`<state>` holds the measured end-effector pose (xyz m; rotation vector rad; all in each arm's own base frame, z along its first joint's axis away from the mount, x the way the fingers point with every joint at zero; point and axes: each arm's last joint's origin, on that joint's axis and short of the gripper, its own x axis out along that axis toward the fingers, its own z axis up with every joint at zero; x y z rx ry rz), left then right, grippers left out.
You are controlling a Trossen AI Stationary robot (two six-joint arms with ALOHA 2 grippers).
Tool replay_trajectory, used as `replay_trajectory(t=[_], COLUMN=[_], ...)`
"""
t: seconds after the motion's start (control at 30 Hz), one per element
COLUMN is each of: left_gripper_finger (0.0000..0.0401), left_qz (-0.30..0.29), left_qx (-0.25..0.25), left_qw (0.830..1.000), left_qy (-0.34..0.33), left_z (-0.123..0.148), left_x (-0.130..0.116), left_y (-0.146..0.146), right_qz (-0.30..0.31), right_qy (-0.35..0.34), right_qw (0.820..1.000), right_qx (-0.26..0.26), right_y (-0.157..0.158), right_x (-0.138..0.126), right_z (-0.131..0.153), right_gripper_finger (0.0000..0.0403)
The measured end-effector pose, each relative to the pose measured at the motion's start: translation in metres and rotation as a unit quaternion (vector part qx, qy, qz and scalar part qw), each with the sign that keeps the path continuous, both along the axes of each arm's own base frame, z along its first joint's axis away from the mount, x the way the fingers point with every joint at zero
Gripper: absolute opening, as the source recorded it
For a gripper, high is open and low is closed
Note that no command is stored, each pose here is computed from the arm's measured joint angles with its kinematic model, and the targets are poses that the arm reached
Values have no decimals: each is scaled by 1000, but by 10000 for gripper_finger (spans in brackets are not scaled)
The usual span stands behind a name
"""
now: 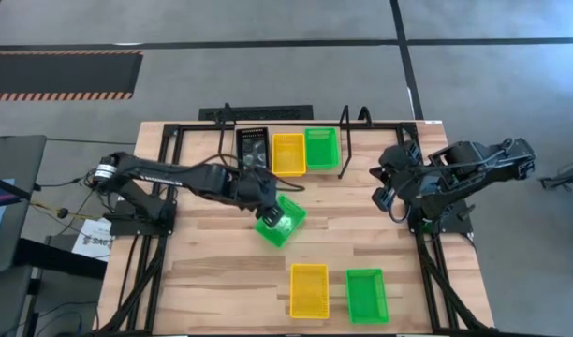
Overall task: Stack baskets on shelf by color
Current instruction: Stack the top green bin on top of the stacked green bins on the shelf
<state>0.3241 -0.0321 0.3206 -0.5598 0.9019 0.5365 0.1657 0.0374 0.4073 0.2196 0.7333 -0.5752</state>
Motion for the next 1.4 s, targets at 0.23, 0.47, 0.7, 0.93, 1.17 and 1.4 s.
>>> replay_trajectory(t=[0.23,0.47,0.7,0.93,1.17,1.4], left_gripper_finger=[153,147,146,146,146,146], left_qz=[4,-1,22,21,28,-10], left_qx=[128,162,120,110,69,9], left_qw=[991,986,991,989,979,952], left_qy=[-36,-40,49,96,190,306], left_z=[49,59,41,32,-10,-73], left_x=[-6,-9,-15,-12,14,42], left_y=[-8,-10,-3,8,25,23], right_qz=[22,4,-2,9,9,35], right_qy=[52,65,56,63,46,53], right_qw=[997,995,995,991,992,991], right_qx=[52,70,83,122,119,116], right_y=[1,1,2,9,19,36], right_x=[-6,-10,-7,-8,-7,0], right_z=[-6,-8,-8,-9,-9,-14], right_gripper_finger=[3,3,3,3,3,3])
